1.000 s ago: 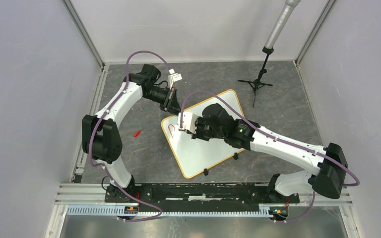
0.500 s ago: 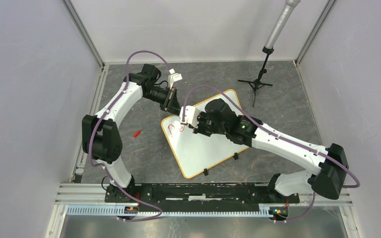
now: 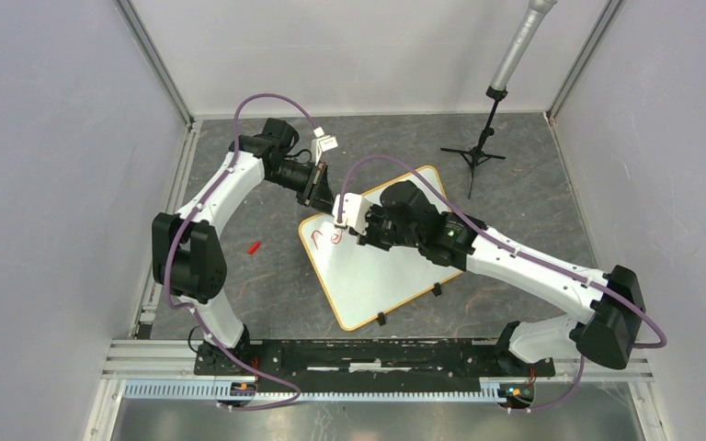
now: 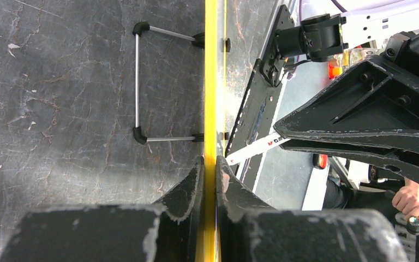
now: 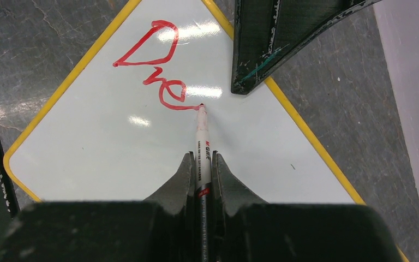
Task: Write a sentence on the whiteboard
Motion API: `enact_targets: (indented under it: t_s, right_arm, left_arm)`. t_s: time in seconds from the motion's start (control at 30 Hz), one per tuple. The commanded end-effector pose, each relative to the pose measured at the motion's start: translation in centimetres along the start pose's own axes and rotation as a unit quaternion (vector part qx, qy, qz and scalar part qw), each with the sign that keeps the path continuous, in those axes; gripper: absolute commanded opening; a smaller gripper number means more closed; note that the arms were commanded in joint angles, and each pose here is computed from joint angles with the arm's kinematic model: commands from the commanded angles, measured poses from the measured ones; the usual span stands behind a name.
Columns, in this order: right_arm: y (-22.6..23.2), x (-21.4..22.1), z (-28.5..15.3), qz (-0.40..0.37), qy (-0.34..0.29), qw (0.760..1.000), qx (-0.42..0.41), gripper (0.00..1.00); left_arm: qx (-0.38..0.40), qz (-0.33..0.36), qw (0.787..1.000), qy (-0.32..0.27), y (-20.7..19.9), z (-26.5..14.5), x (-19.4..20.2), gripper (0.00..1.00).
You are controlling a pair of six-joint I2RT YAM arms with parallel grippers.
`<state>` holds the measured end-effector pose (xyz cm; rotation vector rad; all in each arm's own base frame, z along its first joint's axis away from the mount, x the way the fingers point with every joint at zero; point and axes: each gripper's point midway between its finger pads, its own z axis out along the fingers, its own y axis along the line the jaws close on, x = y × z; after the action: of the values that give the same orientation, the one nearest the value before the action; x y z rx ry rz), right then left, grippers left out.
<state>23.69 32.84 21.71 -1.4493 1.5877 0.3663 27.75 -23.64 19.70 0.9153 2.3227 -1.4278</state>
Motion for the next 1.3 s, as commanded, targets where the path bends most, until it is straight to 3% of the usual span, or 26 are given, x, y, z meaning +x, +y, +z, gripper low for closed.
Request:
enact_targets:
  t_s: [0.0,0.67,1.27]
  right_arm:
    - [-0.9,-2.2,-0.3,0.001,-0.029,1.000,0.006,0.00]
    - [1.9,0.8,-0.2,0.001,-0.004,0.999,-0.032,0.00]
    - [-2.4,-1.1,-0.7,-0.001,-0.013,0.999,0.030,0.00]
  left_arm:
    - [0.005,0.013,0.999,0.033,-0.1,1.4,1.1,0.03]
    - [0.004,0.013,0.999,0.033,-0.1,1.4,1.2,0.02]
    - [0.004,0.013,0.999,0.033,-0.1,1.4,1.1,0.02]
